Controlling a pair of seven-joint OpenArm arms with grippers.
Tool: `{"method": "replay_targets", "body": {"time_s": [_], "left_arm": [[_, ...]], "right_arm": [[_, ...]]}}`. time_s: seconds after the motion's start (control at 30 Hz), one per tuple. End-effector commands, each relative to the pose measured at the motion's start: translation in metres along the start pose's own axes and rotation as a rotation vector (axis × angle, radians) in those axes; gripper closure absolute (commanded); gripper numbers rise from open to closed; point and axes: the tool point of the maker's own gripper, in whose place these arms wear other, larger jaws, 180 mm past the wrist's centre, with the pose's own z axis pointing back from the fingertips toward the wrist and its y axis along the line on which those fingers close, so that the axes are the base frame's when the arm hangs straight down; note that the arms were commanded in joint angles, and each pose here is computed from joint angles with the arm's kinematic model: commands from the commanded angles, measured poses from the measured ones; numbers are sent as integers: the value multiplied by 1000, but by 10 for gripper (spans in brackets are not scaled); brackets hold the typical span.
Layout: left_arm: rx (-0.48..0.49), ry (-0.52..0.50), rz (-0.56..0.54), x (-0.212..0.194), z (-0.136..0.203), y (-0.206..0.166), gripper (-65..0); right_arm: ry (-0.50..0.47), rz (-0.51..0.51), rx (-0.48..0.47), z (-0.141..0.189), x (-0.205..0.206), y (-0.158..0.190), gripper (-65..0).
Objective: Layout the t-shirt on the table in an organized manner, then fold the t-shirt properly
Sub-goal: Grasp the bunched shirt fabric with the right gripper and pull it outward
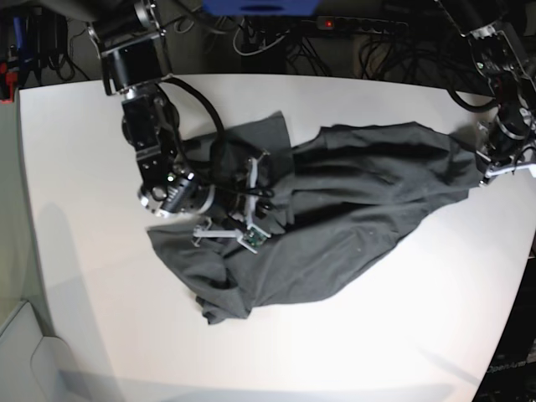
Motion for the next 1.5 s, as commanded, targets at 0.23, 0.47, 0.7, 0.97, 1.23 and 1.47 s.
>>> {"method": "replay_targets", "body": {"time_s": [0.23, 0.47, 0.7, 0.97, 1.23, 1.47], "left_arm": [[-29, -43, -12, 17, 3, -11, -6], [-29, -43, -12, 17, 3, -11, -6], [-29, -43, -12, 17, 3, -11, -6], [-30, -42, -13, 16, 3, -12, -6], [-31, -42, -12, 16, 3, -12, -5], [-31, -41, -13, 16, 3, -12, -5]], "right_arm": [[-12, 5, -30, 9, -1, -16, 0], [-119, 68, -175, 59, 27, -46, 0], [-53, 71, -149, 59, 12, -23, 0], [-57, 61, -39, 36, 21, 23, -231], [0, 65, 34, 10, 9, 33, -411], [13, 50, 41, -3, 7, 20, -410]]}}
